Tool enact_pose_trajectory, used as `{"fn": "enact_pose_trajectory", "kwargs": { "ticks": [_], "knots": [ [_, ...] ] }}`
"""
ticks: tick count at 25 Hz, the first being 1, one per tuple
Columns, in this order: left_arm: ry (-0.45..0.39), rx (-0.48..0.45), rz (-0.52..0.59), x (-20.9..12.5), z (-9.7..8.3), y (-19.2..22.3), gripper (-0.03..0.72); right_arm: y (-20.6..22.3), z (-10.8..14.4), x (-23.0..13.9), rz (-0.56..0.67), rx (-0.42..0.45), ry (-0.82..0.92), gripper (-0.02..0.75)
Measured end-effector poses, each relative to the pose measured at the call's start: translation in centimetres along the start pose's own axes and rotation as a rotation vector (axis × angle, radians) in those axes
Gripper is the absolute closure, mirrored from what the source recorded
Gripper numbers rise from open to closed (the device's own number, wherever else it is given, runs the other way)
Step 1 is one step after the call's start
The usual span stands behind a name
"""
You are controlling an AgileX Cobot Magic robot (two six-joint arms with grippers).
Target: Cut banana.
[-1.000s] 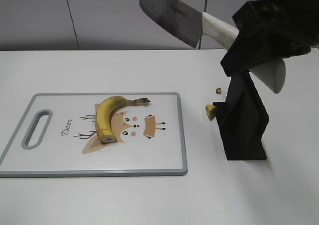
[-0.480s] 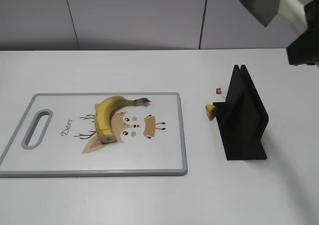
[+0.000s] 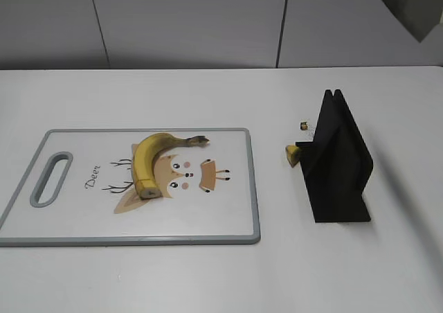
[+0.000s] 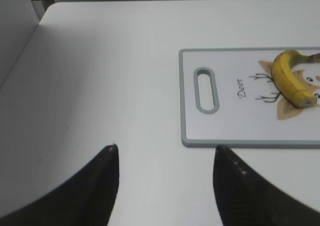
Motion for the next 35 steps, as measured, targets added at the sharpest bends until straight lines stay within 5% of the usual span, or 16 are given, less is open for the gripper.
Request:
{"fn": "enact_pose_trajectory", "kwargs": {
  "ticks": [19, 35],
  "knots": [
    [0.001, 0.007, -0.066, 0.6, 0.0, 0.9, 0.116, 8.2, -2.4, -2.0, 0.161, -0.175, -0.046, 0.578],
    [0.001, 0.007, -0.070, 0.7, 0.0, 0.9, 0.127, 12.8, -2.6, -2.3, 0.230, -0.221, -0.031, 0.577]
  ]
}}
Point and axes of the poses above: a point on each arm's last joint axis where the gripper is mounted, y pointing out along that axis toward the gripper, z along the wrist's bending axis when the last joint is at zero, x = y × z, the point moved 7 cm from there along y, pointing out along that axis toward the gripper
